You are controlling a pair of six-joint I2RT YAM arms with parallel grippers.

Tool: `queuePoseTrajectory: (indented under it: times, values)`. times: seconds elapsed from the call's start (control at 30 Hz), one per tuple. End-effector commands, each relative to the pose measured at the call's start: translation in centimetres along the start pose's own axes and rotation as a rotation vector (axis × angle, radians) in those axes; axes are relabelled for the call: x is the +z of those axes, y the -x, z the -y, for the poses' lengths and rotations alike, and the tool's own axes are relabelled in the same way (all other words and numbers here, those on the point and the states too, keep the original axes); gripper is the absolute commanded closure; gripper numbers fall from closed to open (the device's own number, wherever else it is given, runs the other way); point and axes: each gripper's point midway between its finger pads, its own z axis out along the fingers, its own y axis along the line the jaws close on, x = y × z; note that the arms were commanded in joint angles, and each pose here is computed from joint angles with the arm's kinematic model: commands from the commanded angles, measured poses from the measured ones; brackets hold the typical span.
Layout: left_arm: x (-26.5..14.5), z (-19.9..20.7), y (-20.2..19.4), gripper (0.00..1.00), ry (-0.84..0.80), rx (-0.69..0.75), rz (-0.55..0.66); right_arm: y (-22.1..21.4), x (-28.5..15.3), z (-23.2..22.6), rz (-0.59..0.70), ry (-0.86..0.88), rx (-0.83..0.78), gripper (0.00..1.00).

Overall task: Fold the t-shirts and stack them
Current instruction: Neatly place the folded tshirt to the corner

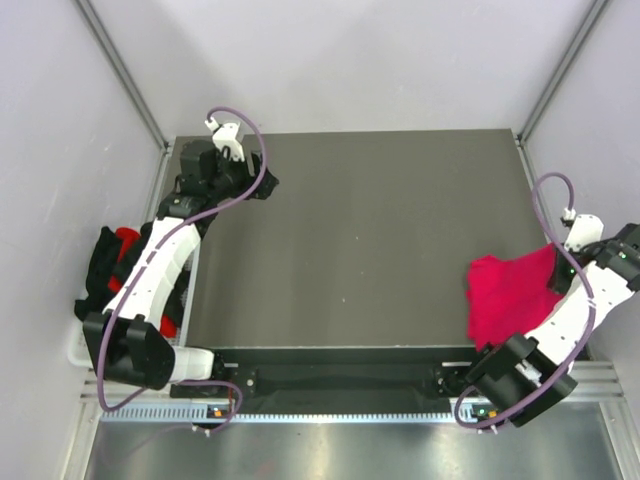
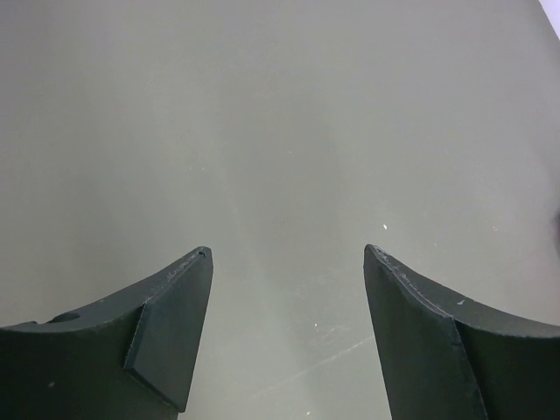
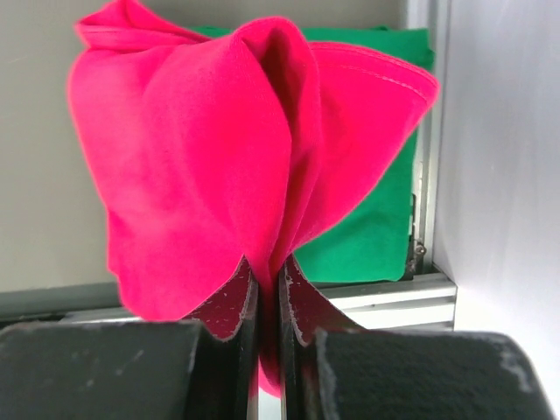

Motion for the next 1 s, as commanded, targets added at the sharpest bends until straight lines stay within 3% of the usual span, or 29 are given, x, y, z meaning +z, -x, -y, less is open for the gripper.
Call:
queuePoseTrajectory:
  times: [0.0,0.63,0.7,0.73,0.77,0.87,0.97]
  values:
    - [-1.0,0.4,2.2,0.25,-0.009,0.038,0.093,1.3,0.9,3.0,0.056,-0.080,-0.021,1.00]
    - [-1.4,0.0,2.1,0.25,-0.002,0.035,0.103,-2.0,7.5,9.3,-0.060,-0.189,0.118,1.00]
    - [-1.5,-0.1,2.1,0.25,0.001,0.035,0.105,-2.3,7.8,9.8,-0.063,-0.204,0.133,0.91]
    - [-1.5,-0.2,2.1,0.25,0.003,0.036,0.106,-2.3,7.7,10.1,-0.061,-0.217,0.133,0.82]
    - [-1.6,-0.3,2.1,0.25,0.009,0.038,0.110,-1.9,7.4,10.3,-0.043,-0.237,0.126,0.41]
    - [-1.7,-0.6,2.2,0.25,0.025,0.043,0.119,-0.2,5.2,10.2,0.046,-0.289,0.095,0.00]
    - [-2.1,-1.1,2.2,0.25,0.050,0.051,0.129,3.2,1.1,9.6,0.221,-0.359,0.053,0.00]
